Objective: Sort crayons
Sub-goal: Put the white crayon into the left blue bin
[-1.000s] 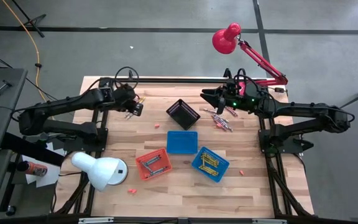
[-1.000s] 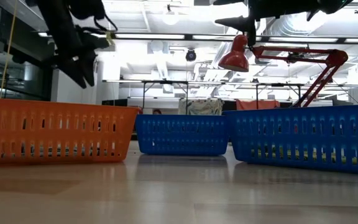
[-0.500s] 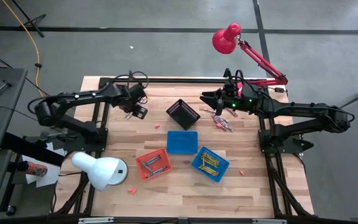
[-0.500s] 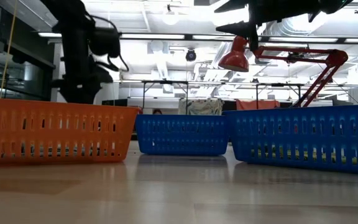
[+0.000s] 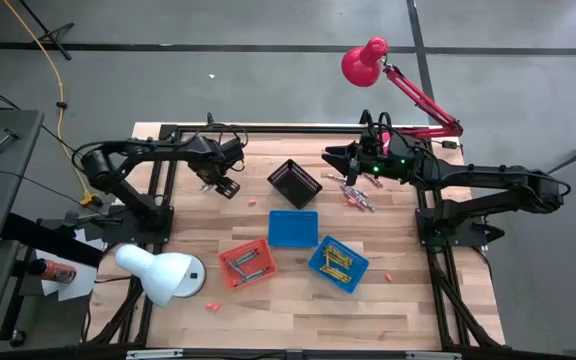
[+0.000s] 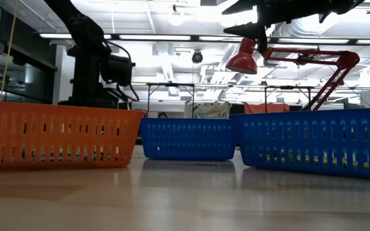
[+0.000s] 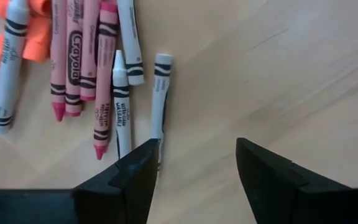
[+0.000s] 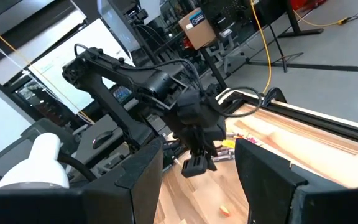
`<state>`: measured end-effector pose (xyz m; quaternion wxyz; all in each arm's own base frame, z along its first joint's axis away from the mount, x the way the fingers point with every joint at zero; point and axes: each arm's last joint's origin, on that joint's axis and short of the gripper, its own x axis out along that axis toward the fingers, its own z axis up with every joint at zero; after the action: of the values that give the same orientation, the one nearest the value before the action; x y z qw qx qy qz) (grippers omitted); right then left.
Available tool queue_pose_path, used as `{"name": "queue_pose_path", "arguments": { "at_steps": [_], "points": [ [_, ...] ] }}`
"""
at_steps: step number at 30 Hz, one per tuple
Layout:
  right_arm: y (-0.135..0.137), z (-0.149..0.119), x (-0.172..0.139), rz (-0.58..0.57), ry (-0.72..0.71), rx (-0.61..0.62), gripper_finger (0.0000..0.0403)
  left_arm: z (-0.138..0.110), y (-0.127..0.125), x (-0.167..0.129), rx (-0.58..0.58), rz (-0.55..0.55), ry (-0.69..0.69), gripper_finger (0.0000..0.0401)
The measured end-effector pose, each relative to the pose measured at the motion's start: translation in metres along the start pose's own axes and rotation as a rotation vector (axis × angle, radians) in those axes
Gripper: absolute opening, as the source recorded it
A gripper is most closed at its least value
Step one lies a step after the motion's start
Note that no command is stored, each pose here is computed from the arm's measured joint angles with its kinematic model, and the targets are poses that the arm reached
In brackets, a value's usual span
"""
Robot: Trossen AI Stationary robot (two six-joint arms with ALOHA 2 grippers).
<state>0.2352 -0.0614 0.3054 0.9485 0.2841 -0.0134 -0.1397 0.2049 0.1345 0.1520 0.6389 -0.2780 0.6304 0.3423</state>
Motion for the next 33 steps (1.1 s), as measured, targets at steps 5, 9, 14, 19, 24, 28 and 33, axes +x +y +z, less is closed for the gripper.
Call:
{"name": "queue_pose_path", "arguments": {
  "at_steps": [5, 9, 14, 19, 24, 28, 33],
  "points": [
    [0.0, 0.0, 0.0, 0.0, 0.0, 0.0, 0.0195, 0.003, 0.002, 0.008, 0.017, 0.016, 0.022, 0.02],
    [0.0, 0.0, 0.0, 0.0, 0.0, 0.0, 0.0195, 0.005, 0.008, 0.01, 0.026, 0.021, 0.026, 0.02],
    [0.0, 0.0, 0.0, 0.0, 0.0, 0.0, 0.0195, 0.008, 0.019, 0.011, 0.025, 0.009, 0.035, 0.02],
    [0.0, 0.0, 0.0, 0.0, 0.0, 0.0, 0.0195, 0.009, 0.022, 0.011, 0.014, -0.001, 0.035, 0.02],
    [0.0, 0.0, 0.0, 0.0, 0.0, 0.0, 0.0195, 0.01, 0.017, 0.011, 0.03, -0.026, 0.025, 0.02],
    [0.0, 0.0, 0.0, -0.001, 0.0, -0.007, 0.0195, 0.009, 0.012, 0.01, 0.055, 0.001, 0.013, 0.02],
    [-0.001, 0.001, 0.0, -0.037, -0.022, -0.016, 0.0195, 0.008, 0.009, 0.01, 0.103, 0.004, 0.006, 0.02]
  ]
}}
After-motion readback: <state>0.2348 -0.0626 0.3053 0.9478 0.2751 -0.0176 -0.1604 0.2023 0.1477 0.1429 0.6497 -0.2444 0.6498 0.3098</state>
